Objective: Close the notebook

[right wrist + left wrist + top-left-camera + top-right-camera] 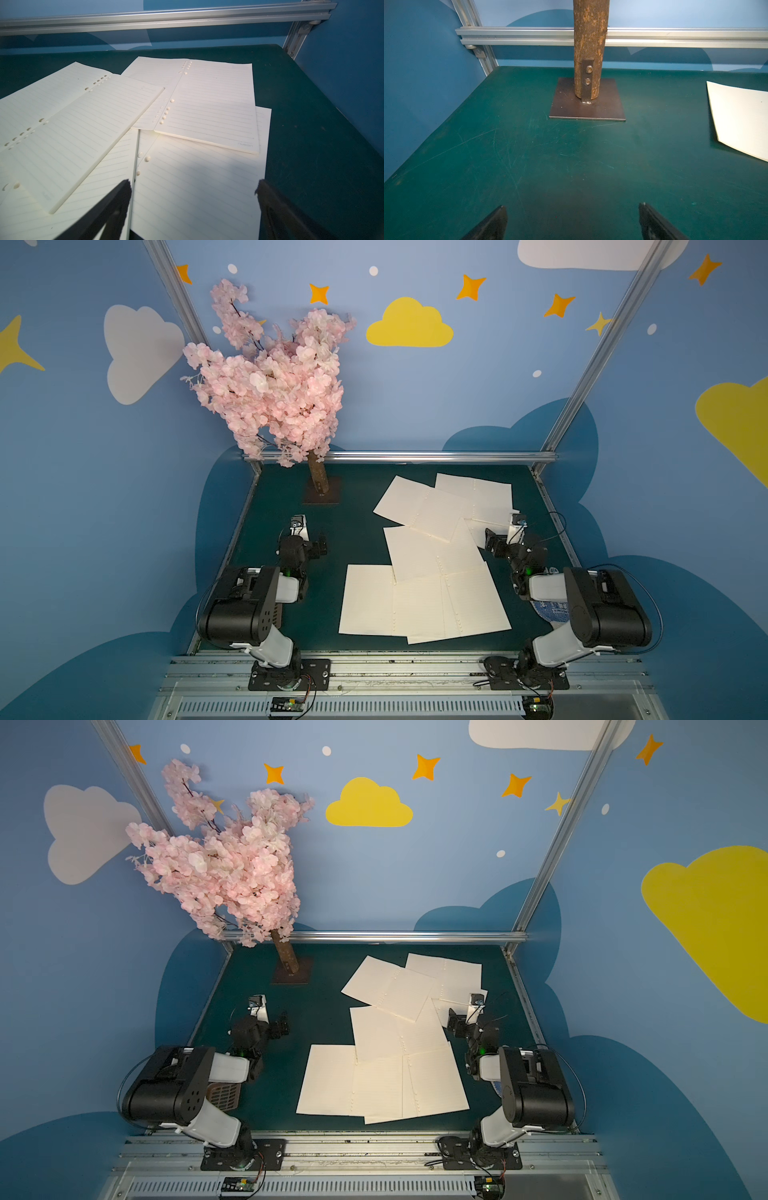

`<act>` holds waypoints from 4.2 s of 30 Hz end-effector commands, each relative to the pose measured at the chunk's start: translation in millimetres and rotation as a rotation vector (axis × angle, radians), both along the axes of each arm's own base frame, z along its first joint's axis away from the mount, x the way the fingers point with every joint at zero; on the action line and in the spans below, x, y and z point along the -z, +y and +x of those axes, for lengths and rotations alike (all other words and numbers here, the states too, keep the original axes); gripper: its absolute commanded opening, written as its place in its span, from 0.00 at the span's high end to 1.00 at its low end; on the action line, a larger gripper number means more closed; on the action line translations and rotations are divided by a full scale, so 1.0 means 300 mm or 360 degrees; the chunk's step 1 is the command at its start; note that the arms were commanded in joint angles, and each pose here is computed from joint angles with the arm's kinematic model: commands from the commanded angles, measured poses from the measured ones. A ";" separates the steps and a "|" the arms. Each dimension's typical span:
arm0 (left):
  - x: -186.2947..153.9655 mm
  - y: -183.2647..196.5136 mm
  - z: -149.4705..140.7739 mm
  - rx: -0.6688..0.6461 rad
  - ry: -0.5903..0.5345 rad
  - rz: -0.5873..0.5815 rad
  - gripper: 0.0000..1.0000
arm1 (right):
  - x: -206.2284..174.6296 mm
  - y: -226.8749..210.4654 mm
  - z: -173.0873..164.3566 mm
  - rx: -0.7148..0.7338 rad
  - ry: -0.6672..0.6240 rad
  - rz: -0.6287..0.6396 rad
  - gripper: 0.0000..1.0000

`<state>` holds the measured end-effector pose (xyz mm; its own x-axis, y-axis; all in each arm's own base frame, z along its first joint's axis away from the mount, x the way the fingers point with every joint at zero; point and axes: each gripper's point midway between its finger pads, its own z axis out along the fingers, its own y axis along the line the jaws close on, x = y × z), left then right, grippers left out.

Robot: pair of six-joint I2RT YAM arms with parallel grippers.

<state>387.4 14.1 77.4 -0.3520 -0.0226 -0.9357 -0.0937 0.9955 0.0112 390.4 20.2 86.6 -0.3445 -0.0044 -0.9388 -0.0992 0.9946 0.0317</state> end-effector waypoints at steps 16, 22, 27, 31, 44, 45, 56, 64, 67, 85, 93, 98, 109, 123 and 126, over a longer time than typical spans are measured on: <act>-0.064 -0.036 0.013 0.0075 -0.0057 0.0049 0.00 | -0.068 -0.014 0.012 0.0053 -0.0027 0.0005 0.03; -0.139 -0.086 0.024 0.0113 -0.0007 0.0195 0.00 | -0.135 -0.082 0.009 0.0251 0.0034 -0.0010 0.03; -0.282 -0.132 0.032 0.0007 -0.0021 0.0313 0.00 | -0.230 -0.117 -0.011 0.0389 0.0014 0.0009 0.03; -0.401 -0.187 0.029 -0.0084 -0.0006 0.0424 0.00 | -0.310 -0.155 -0.038 0.0547 0.0039 0.0067 0.03; -0.492 -0.399 0.115 -0.0061 0.0254 0.0413 0.00 | -0.490 -0.129 -0.105 0.0589 0.0211 0.0208 0.03; -0.491 -0.418 0.124 -0.0058 0.0254 0.0399 0.00 | -0.502 -0.138 -0.109 0.0618 0.0206 0.0206 0.03; -0.387 -0.673 0.181 0.0525 0.0592 0.0032 0.00 | -0.471 -0.010 -0.060 0.0346 0.0470 0.0387 0.03; -0.291 -0.729 0.259 0.0681 0.0879 -0.0119 0.00 | -0.356 0.144 0.000 0.0074 0.0712 0.0669 0.03; -0.248 -0.742 0.287 0.0749 0.0971 -0.0222 0.00 | -0.322 0.184 0.017 0.0010 0.0760 0.0757 0.03; -0.042 -0.751 0.427 0.0825 0.1267 -0.0433 0.07 | -0.116 0.390 0.082 -0.0195 0.1033 0.1017 0.05; 0.009 -0.753 0.439 0.0828 0.1344 -0.0515 0.14 | -0.037 0.445 0.110 -0.0239 0.1113 0.1071 0.22; 0.032 -0.750 0.439 0.0833 0.1377 -0.0544 0.17 | 0.023 0.467 0.118 -0.0228 0.1190 0.1063 0.36; 0.075 -0.750 0.446 0.0840 0.1424 -0.0572 0.20 | 0.093 0.493 0.121 -0.0239 0.1337 0.1007 0.43; 0.124 -0.747 0.473 0.0841 0.1455 -0.0645 0.21 | 0.150 0.500 0.125 -0.0230 0.1392 0.1001 0.43; 0.132 -0.750 0.469 0.0848 0.1474 -0.0666 0.22 | 0.159 0.501 0.127 -0.0228 0.1402 0.1002 0.44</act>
<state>531.3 -209.1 44.1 -0.9490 0.0907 -0.3019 0.2273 0.8605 -0.4560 426.9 167.3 42.4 -0.9240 0.3140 -0.2182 0.1018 0.7521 0.6512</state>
